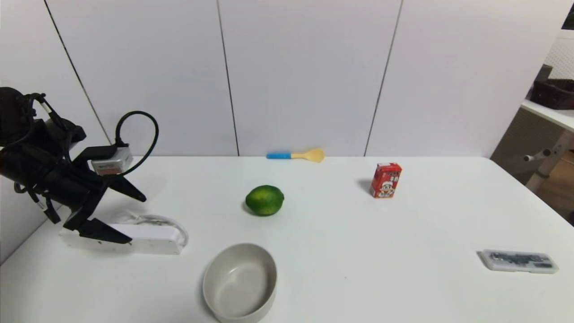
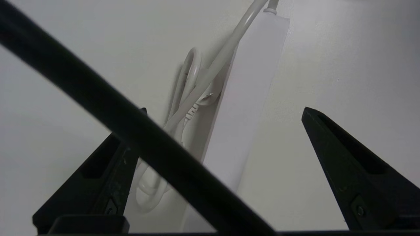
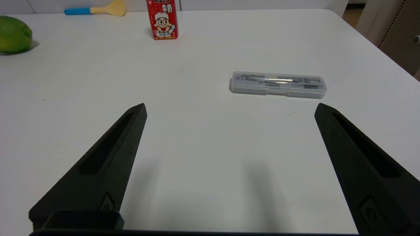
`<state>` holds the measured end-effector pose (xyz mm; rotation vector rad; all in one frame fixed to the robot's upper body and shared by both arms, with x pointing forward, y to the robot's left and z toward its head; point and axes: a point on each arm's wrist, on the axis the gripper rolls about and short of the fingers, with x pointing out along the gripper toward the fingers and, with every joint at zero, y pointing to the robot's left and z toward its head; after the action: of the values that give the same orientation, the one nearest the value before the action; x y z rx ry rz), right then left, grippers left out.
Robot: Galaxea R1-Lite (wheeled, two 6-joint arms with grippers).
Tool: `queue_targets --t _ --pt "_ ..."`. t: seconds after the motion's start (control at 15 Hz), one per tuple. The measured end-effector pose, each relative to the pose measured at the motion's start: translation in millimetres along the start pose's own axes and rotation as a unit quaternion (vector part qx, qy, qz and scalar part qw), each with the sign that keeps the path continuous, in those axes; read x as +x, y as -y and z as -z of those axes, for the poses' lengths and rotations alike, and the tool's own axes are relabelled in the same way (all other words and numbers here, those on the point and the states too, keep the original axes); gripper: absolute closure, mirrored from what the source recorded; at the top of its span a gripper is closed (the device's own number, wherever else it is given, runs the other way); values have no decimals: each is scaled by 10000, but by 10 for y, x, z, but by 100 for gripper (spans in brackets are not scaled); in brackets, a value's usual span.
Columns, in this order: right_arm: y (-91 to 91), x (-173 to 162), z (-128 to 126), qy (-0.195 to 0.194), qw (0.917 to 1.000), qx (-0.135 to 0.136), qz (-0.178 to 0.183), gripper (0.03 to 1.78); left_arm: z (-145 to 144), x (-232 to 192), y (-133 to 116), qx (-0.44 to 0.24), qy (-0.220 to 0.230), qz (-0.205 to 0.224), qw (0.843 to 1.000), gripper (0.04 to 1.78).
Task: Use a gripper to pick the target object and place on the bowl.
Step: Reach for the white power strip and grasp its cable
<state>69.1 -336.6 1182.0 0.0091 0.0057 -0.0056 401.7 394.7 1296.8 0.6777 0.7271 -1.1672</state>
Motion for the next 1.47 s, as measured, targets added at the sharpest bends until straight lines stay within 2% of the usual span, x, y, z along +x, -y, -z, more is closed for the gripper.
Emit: queue_targets --t 0.73,1.13,1.47 --pt "0 0 1 0 10000 4 -2 4 -5 320 -106 321 -528 445 9971 13" --pt "0 0 0 0 10000 0 2 4 12 372 -277 560 -640 345 9958 13" --pt "0 0 0 0 10000 4 0 4 78 463 -305 472 -751 496 9948 13"
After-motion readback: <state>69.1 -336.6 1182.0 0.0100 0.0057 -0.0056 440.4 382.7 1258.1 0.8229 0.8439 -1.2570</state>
